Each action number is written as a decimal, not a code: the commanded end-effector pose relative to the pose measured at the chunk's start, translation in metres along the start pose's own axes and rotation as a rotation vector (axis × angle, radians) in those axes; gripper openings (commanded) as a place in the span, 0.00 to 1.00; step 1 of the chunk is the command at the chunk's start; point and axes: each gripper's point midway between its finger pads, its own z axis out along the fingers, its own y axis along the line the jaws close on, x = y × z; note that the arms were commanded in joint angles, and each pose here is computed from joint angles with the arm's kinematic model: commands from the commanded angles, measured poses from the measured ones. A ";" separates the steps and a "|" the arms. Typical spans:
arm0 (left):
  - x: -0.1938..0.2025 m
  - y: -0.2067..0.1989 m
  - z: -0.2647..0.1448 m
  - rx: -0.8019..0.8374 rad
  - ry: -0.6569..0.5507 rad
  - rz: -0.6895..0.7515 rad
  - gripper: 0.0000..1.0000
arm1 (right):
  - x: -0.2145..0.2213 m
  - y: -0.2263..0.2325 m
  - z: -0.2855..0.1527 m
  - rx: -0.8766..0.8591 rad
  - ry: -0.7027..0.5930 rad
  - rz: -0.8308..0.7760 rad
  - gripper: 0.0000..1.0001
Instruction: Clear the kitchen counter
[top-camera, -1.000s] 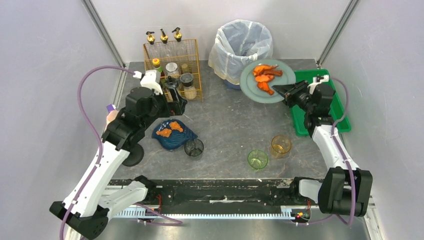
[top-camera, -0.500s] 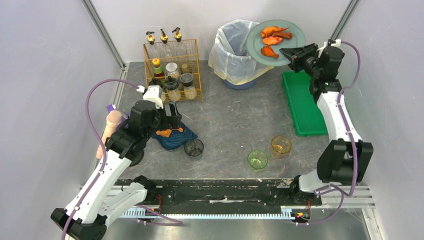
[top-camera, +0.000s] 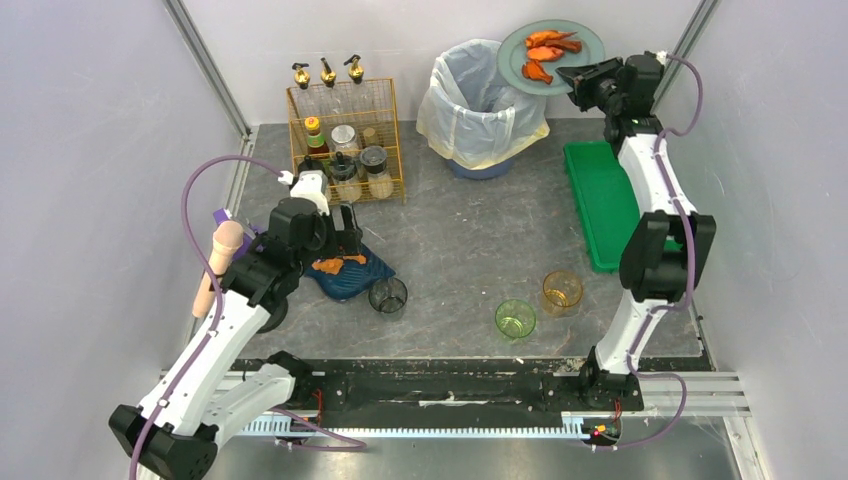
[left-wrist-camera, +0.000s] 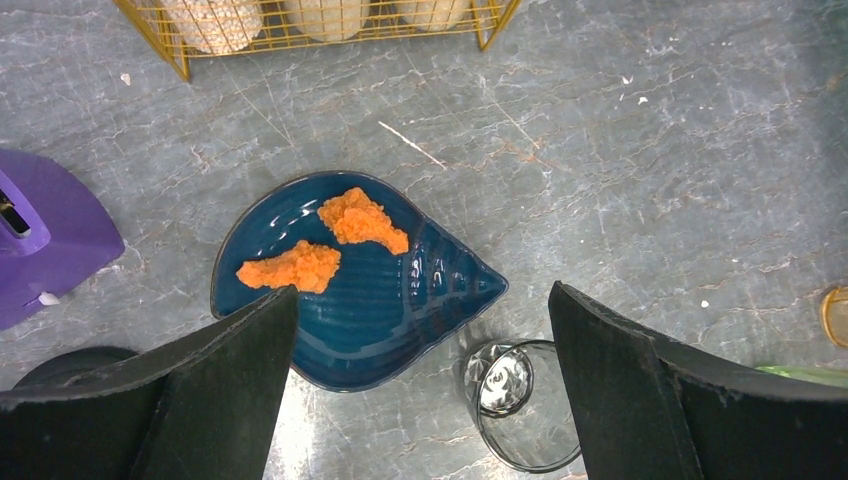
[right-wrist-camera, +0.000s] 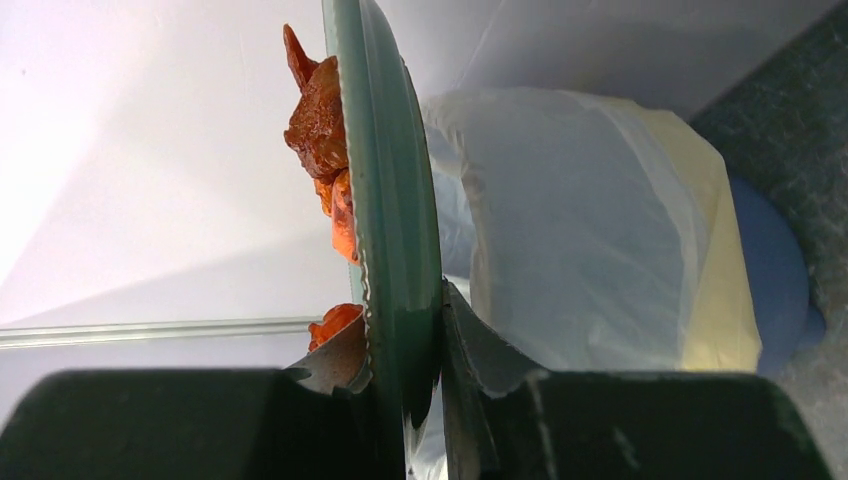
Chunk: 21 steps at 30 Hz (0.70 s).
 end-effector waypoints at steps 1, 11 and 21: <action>-0.006 0.006 0.007 -0.026 -0.024 0.031 1.00 | -0.007 0.120 -0.001 -0.348 -0.074 -0.160 0.00; -0.001 0.010 0.011 -0.040 -0.010 0.028 0.99 | 0.018 0.122 0.024 -0.325 -0.189 -0.478 0.00; -0.002 0.012 0.009 -0.047 -0.020 0.028 0.99 | 0.026 0.129 0.029 -0.304 -0.304 -0.773 0.00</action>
